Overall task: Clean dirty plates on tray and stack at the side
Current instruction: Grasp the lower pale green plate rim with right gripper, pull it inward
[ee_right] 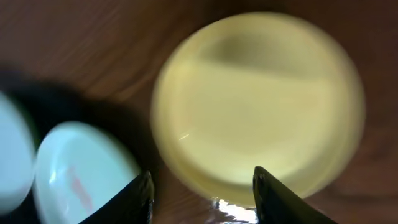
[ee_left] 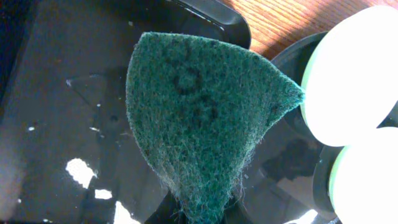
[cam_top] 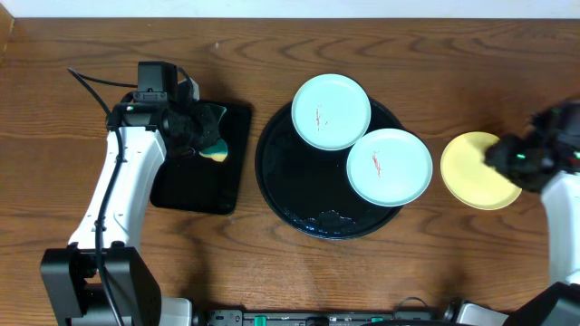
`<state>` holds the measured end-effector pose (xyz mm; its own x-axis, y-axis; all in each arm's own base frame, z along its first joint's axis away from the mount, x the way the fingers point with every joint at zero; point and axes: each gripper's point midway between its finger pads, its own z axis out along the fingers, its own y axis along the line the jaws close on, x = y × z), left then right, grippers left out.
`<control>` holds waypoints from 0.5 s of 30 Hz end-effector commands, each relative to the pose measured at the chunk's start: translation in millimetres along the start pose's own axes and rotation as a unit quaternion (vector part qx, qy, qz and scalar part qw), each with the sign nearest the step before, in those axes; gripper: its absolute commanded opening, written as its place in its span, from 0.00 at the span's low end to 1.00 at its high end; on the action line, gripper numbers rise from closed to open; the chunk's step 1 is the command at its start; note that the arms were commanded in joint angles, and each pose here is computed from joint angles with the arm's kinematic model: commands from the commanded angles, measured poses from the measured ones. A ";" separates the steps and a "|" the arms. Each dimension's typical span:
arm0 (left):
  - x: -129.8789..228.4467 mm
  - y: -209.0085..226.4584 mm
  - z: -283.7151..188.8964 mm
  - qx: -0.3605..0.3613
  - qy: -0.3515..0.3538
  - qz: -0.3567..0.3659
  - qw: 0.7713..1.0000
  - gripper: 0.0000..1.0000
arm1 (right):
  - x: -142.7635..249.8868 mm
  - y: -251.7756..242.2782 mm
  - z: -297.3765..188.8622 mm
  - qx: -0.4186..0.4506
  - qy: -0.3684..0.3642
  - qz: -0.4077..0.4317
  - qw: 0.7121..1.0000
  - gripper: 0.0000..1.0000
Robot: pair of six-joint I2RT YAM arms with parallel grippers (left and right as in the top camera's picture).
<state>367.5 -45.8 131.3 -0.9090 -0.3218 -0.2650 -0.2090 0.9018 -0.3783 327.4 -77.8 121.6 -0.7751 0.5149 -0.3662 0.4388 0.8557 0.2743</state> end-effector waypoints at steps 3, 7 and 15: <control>-4.6 -1.8 -8.0 -0.001 -0.008 0.023 1.000 0.08 | 30.7 46.9 21.7 -0.023 0.052 -0.128 0.990 0.48; -1.2 -0.5 -8.0 -0.004 -0.001 0.029 1.000 0.08 | 47.7 58.2 40.0 -0.012 0.081 -0.199 0.977 0.47; -0.4 -0.2 -8.0 -0.004 0.001 0.042 0.999 0.07 | 69.0 64.3 75.5 0.019 0.120 -0.282 0.952 0.43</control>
<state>359.5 -45.9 128.2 -0.9299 -0.2660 -0.2541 -0.1658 0.9197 -0.3560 337.2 18.1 58.9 -0.9660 0.0272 -0.2571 -0.0076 0.9910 0.1335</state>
